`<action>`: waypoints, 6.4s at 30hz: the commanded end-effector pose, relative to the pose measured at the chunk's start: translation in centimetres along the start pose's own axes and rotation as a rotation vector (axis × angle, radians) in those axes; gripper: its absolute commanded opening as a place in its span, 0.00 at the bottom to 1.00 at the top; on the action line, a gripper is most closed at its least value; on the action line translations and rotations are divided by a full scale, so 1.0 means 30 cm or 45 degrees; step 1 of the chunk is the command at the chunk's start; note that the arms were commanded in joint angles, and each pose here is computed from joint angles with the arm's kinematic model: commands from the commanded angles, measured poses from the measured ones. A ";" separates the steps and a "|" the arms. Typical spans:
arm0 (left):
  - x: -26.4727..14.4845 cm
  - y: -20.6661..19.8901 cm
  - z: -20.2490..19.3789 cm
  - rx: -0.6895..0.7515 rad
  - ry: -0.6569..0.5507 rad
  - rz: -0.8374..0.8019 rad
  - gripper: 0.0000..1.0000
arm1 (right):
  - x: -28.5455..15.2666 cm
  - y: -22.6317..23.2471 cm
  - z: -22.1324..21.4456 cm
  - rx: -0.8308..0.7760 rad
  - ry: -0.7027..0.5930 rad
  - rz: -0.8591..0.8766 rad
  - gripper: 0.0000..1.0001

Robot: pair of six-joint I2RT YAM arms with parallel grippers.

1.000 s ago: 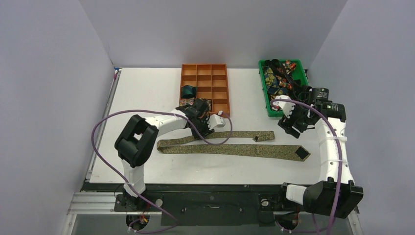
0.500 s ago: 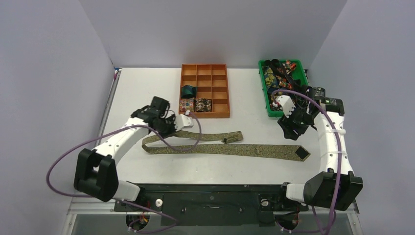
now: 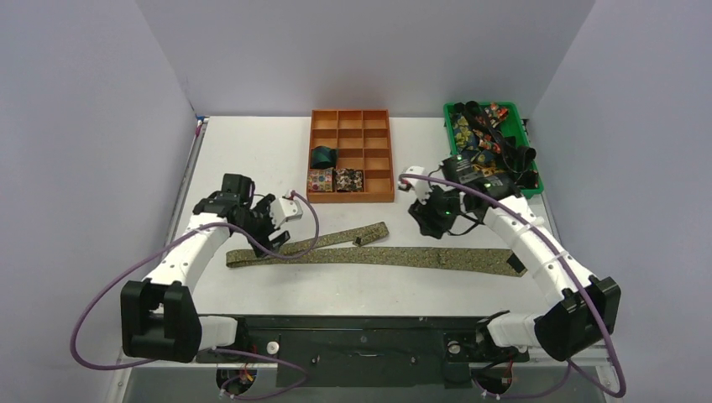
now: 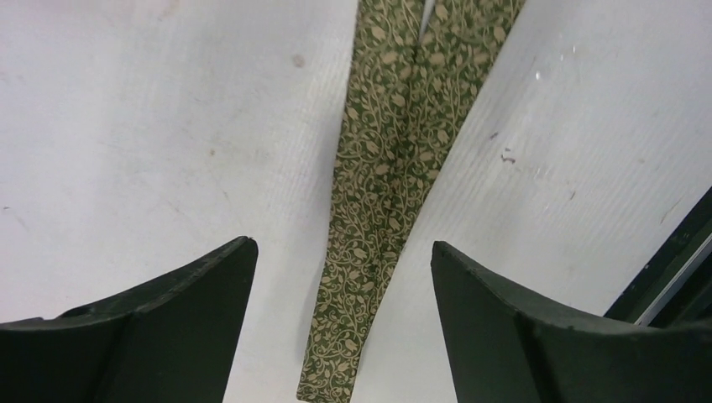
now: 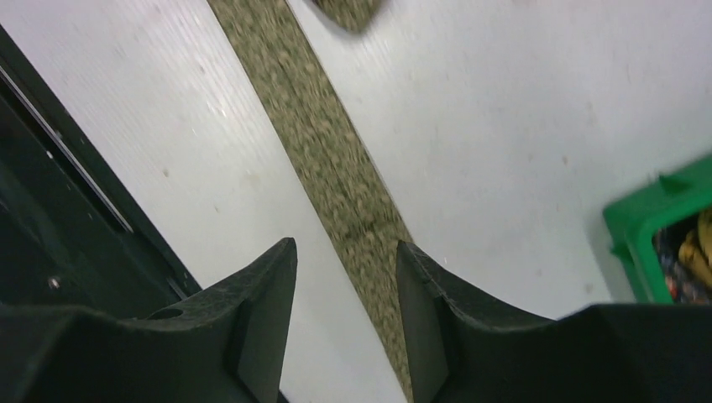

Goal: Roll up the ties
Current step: Flatten out the tie at the center of the board.

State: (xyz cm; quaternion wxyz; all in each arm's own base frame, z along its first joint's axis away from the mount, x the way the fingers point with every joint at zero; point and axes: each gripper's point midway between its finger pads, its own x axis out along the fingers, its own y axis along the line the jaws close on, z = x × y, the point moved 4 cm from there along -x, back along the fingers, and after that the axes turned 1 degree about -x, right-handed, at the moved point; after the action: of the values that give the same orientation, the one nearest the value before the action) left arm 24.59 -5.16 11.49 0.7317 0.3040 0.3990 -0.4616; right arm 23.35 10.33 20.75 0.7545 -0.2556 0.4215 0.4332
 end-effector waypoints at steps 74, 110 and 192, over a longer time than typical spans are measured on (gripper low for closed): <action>0.210 0.090 0.014 -1.083 0.178 -0.396 0.24 | 0.507 0.133 0.484 0.074 -0.271 -0.039 0.35; 0.258 0.135 -0.182 -0.933 0.509 -0.260 0.09 | 0.446 -0.114 0.239 0.430 -0.214 -0.105 0.08; 0.537 0.055 0.573 0.327 0.028 -0.312 0.16 | 0.066 -0.102 -0.193 0.827 -0.203 -0.243 0.22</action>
State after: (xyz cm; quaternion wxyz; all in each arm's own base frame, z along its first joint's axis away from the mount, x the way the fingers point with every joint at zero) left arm 36.14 -25.83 5.44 0.6516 0.3221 0.3734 -0.5764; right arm 24.43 6.16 15.21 0.8551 0.0072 0.4657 0.2279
